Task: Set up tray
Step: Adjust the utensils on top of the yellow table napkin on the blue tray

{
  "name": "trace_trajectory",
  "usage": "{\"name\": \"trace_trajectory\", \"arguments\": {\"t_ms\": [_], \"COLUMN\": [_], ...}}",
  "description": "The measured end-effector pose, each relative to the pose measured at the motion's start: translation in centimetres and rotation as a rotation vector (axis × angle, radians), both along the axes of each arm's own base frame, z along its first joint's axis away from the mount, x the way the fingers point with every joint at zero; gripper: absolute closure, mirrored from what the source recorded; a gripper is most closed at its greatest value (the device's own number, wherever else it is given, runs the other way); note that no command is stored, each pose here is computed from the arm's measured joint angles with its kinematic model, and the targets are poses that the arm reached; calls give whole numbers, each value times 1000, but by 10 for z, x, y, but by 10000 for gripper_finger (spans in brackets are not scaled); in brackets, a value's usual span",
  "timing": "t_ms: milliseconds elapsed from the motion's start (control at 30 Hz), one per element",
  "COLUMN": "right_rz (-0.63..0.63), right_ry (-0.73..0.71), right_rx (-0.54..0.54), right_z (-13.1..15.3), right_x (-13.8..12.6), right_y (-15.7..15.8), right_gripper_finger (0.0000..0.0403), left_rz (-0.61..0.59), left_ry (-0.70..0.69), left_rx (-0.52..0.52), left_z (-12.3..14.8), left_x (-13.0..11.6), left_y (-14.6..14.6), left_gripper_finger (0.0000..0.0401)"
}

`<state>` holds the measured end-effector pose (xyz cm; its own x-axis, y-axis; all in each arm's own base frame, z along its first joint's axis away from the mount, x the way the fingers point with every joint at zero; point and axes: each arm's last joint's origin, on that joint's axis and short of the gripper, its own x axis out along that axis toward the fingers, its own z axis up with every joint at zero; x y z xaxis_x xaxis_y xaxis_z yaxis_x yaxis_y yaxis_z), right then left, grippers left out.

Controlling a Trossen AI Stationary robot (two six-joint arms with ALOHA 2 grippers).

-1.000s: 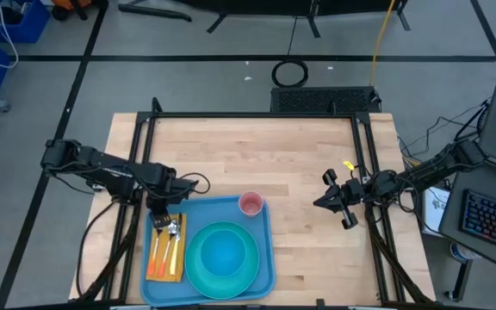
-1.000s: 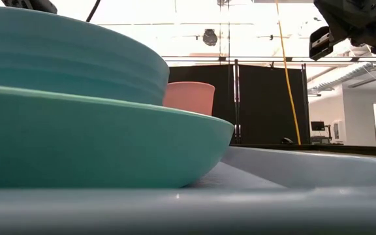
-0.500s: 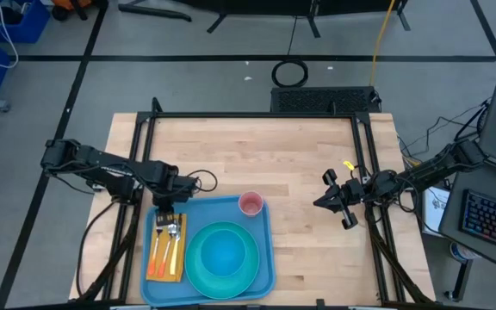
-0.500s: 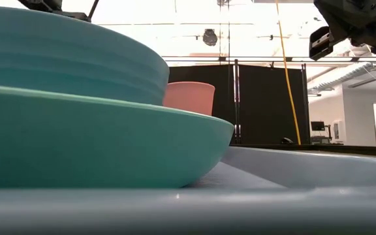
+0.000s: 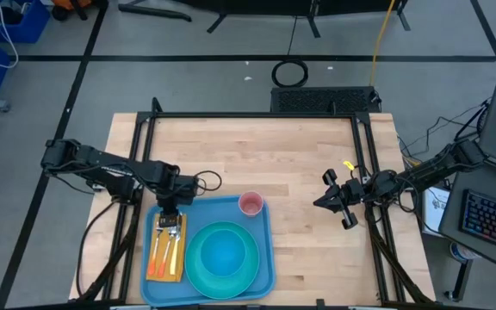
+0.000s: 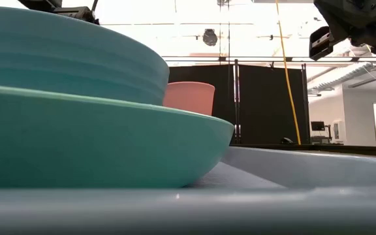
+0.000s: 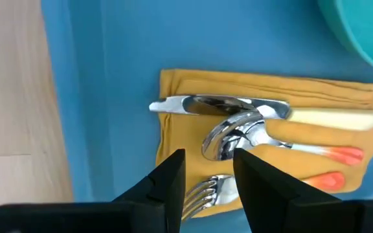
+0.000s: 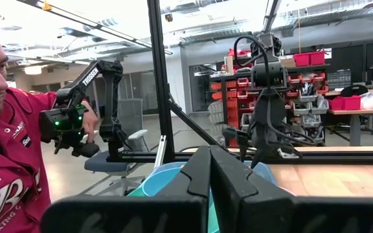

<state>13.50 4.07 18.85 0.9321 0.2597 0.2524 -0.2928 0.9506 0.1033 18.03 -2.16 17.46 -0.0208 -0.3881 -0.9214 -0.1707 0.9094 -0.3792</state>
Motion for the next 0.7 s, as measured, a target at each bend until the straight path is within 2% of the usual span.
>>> {"name": "trace_trajectory", "arguments": {"t_ms": [700], "right_rz": [1], "right_ry": [0], "right_rx": [0], "right_z": [0], "right_x": [0], "right_y": [0], "right_gripper_finger": [403], "left_rz": [-38], "left_ry": [-35], "left_rx": [-20], "left_z": [-5], "left_x": [4], "left_y": [-6], "left_gripper_finger": [267]}}
